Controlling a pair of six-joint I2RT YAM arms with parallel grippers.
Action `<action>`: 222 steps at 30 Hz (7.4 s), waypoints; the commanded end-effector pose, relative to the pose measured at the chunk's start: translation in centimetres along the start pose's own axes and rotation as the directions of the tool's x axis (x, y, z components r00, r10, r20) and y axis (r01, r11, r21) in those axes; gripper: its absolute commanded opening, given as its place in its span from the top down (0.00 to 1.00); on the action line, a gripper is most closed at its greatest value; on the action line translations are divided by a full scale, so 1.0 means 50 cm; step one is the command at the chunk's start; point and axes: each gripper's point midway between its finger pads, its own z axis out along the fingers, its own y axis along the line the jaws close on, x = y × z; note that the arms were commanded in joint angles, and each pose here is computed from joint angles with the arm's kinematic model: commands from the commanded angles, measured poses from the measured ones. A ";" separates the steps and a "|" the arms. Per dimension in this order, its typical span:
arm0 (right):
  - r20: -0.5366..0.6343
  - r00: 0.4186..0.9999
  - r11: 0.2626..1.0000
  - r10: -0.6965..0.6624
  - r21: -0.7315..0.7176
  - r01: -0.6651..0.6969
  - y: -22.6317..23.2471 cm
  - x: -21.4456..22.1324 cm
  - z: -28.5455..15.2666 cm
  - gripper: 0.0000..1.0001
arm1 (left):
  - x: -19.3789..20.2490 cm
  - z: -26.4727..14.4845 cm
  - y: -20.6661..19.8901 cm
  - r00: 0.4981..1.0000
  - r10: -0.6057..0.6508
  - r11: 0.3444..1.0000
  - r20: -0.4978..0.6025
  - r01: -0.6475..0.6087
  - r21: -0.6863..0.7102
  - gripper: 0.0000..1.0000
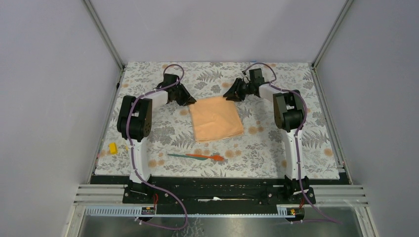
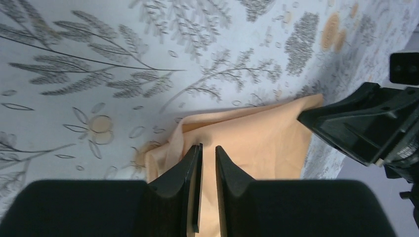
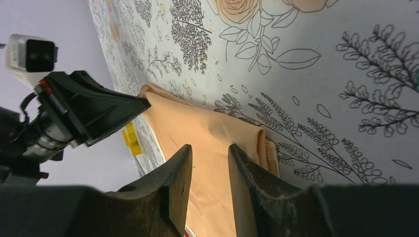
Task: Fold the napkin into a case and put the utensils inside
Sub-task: Smooth out the lower triangle-folded napkin at the center of the board, then move the lower triangle-folded napkin to the center of the board, then pick up the lower triangle-folded napkin from the center of the board.
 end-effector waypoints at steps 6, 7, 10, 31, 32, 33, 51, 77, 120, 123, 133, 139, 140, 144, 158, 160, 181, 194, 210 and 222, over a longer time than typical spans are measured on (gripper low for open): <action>-0.002 0.997 0.997 -0.072 0.036 0.072 -0.010 -0.019 -0.015 0.55 | -0.007 0.015 0.071 0.999 0.034 0.994 0.006 -0.033 -0.103 0.80; 0.001 0.996 0.995 -0.091 0.050 0.091 -0.004 -0.024 -0.023 0.53 | -0.008 0.010 0.069 0.999 0.039 0.994 0.008 -0.038 -0.106 0.80; -0.004 0.990 0.986 -0.139 0.097 0.139 0.024 -0.028 -0.052 0.47 | -0.015 -0.012 0.037 0.998 0.064 0.996 0.003 -0.064 -0.068 0.77; -0.226 0.959 0.970 -0.173 0.127 0.205 0.041 0.373 -0.206 0.34 | 0.071 -0.279 -0.140 0.969 0.247 0.944 -0.005 -0.239 0.229 0.40; -0.230 0.958 0.968 -0.169 0.145 0.206 0.026 0.382 -0.210 0.34 | 0.081 -0.285 -0.135 0.969 0.246 0.944 -0.012 -0.236 0.231 0.40; -0.233 0.959 0.964 -0.164 0.168 0.206 0.011 0.389 -0.213 0.34 | 0.090 -0.291 -0.133 0.969 0.248 0.942 -0.015 -0.237 0.238 0.39; -0.007 0.989 0.871 -0.151 0.473 0.136 -0.161 0.227 -0.227 0.40 | 0.141 -0.431 -0.148 0.948 0.309 0.915 0.072 -0.317 0.250 0.34; -0.517 0.660 0.468 -0.546 0.465 0.752 0.131 0.484 -0.079 0.21 | 0.067 -0.494 -0.014 0.937 0.199 0.975 0.288 -0.219 0.038 0.17; -0.625 0.567 0.322 -0.536 0.470 0.822 0.094 0.495 0.009 0.54 | 0.064 -0.490 0.013 0.950 0.165 0.978 0.265 -0.192 0.082 0.17; -0.636 0.564 0.318 -0.527 0.467 0.825 0.076 0.501 0.016 0.54 | 0.063 -0.491 0.014 0.950 0.165 0.978 0.267 -0.193 0.081 0.17; -0.683 0.549 0.296 -0.482 0.463 0.835 -0.015 0.526 0.029 0.50 | 0.062 -0.496 0.012 0.948 0.166 0.977 0.271 -0.194 0.082 0.17; -0.713 0.540 0.257 -0.448 0.476 0.841 -0.081 0.535 0.033 0.62 | 0.062 -0.503 0.015 0.946 0.164 0.978 0.278 -0.193 0.078 0.17; -0.718 0.537 0.257 -0.444 0.472 0.843 -0.090 0.538 0.036 0.65 | 0.062 -0.503 0.015 0.946 0.165 0.978 0.279 -0.194 0.079 0.17; -0.718 0.536 0.283 -0.444 0.455 0.844 -0.101 0.548 0.047 0.79 | 0.063 -0.505 0.016 0.946 0.164 0.978 0.278 -0.193 0.079 0.17; -0.612 0.556 0.396 -0.563 0.391 0.831 0.031 0.497 0.033 1.00 | 0.072 -0.495 0.024 0.957 0.140 0.981 0.255 -0.168 0.094 0.16; -0.588 0.564 0.425 -0.580 0.373 0.825 0.061 0.492 0.021 1.00 | 0.079 -0.485 0.027 0.964 0.121 0.982 0.236 -0.150 0.111 0.16; -0.638 0.596 0.383 -0.487 0.458 0.803 0.082 0.472 -0.003 0.36 | 0.090 -0.462 0.032 0.973 0.094 0.979 0.212 -0.129 0.158 0.16; -0.670 0.604 0.357 -0.432 0.488 0.796 0.014 0.485 0.033 0.48 | 0.084 -0.472 0.037 0.968 0.105 0.980 0.228 -0.140 0.144 0.16; -0.693 0.581 0.248 -0.428 0.528 0.812 -0.111 0.494 0.067 0.92 | 0.087 -0.473 0.051 0.969 0.099 0.982 0.225 -0.132 0.136 0.16; -0.498 0.611 0.493 -0.616 0.362 0.791 0.095 0.445 0.003 1.00 | 0.125 -0.389 0.058 0.994 -0.081 0.950 0.070 0.056 0.307 0.10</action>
